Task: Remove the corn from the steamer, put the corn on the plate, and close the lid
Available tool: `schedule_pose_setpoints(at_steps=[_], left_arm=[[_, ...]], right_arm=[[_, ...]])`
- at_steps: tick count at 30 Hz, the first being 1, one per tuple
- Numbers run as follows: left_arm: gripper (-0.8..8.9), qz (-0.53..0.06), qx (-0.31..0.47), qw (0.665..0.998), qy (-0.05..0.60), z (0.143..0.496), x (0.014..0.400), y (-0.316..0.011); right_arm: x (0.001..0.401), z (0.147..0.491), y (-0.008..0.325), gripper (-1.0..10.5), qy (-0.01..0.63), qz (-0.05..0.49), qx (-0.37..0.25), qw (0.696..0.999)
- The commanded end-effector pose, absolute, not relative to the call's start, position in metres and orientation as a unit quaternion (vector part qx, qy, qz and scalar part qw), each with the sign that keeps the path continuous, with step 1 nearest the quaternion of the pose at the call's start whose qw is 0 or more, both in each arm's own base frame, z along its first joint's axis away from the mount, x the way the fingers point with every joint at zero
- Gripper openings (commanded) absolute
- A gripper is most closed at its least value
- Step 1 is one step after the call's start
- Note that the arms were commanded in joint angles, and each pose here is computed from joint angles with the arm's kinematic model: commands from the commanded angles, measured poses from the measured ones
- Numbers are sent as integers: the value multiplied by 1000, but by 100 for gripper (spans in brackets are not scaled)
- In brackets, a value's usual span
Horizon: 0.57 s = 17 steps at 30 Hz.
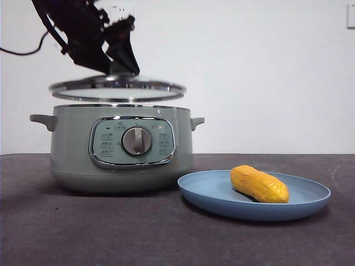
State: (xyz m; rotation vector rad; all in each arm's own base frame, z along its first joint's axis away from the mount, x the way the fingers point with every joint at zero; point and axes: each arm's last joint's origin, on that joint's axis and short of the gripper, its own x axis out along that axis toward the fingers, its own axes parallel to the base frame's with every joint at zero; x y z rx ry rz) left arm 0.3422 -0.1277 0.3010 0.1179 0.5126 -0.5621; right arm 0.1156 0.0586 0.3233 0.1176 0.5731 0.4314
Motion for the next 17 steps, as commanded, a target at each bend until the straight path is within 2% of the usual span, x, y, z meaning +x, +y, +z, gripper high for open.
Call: schedule_pose_setpoints(at_steps=[1, 17], left_arm=[[-8, -278, 64, 933, 220, 305, 347, -129], [-8, -284, 67, 931, 218, 299, 350, -138]], right_arm=[[116, 322, 59, 567, 278, 212, 53, 935], [116, 322, 59, 567, 278, 212, 51, 936]])
